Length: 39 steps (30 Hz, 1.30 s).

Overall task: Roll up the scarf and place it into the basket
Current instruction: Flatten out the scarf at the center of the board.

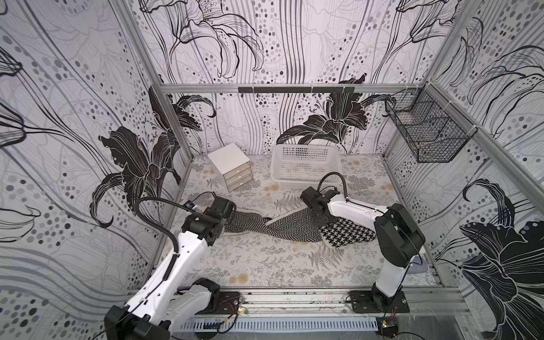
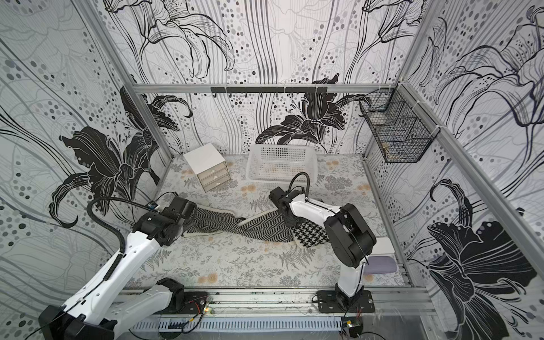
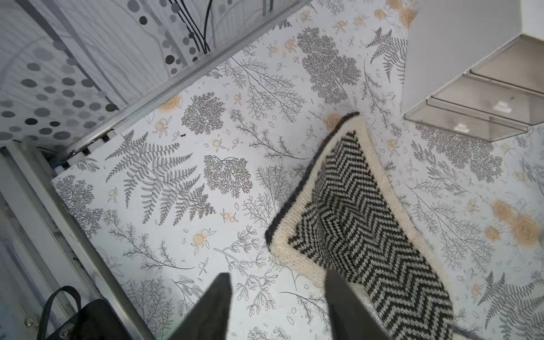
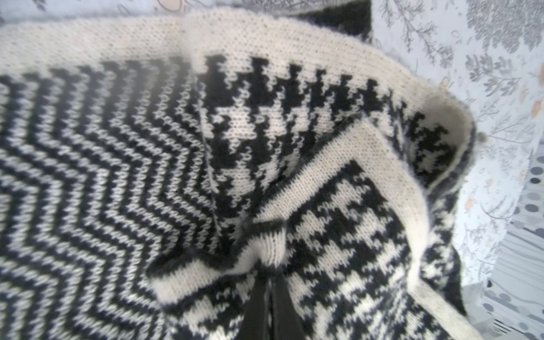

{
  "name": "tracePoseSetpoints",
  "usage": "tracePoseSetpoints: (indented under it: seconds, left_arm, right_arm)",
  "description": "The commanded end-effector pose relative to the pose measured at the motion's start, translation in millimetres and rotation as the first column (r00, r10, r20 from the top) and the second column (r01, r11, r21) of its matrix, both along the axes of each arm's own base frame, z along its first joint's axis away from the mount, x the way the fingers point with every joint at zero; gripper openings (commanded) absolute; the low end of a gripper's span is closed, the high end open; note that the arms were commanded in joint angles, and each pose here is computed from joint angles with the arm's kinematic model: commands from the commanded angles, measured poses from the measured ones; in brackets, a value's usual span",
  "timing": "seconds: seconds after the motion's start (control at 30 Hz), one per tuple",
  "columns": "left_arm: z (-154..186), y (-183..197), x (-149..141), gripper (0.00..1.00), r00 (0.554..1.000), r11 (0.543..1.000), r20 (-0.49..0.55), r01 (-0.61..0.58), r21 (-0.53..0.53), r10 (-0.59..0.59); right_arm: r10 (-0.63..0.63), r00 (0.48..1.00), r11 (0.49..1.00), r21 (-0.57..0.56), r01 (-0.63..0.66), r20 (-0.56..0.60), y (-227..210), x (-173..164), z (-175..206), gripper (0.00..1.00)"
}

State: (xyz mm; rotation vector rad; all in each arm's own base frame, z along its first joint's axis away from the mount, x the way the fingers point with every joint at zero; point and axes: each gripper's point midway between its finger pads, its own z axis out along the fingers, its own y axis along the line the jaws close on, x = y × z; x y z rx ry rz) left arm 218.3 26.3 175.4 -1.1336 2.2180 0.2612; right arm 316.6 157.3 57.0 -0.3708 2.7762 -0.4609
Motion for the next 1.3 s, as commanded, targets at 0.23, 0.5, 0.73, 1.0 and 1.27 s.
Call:
tracePoseSetpoints:
  seconds: [0.23, 0.5, 0.73, 1.0, 1.27]
  left_arm:
    - [-48, -63, 71, 0.89, 0.966, 0.955, 0.001, 0.254, -0.156, -0.257]
    - [-91, -75, 57, 0.92, 0.958, 0.96, -0.169, 0.195, -0.203, -0.231]
    - [-102, -63, 25, 0.93, 0.98, 0.976, -0.158, 0.09, -0.2, -0.123]
    - [-113, -33, 5, 0.82, 0.983, 0.997, -0.182, -0.05, -0.061, 0.038]
    - [-78, 5, 11, 0.0, 0.98, 0.981, -0.047, -0.19, 0.047, 0.192]
  right_arm:
    - [0.019, 0.986, 0.999, 0.032, -0.025, 0.169, -10, 8, 97, 0.0]
    - [0.029, 0.968, 0.997, 0.067, -0.047, 0.25, -19, 1, 155, 0.0]
    - [0.059, 0.959, 0.995, 0.066, -0.08, 0.277, -18, 4, 173, 0.0]
    - [0.055, 0.942, 0.994, 0.074, -0.084, 0.331, -22, 14, 201, 0.0]
    - [-0.061, 0.893, 0.998, 0.004, 0.066, 0.447, -94, 21, 261, 0.0]
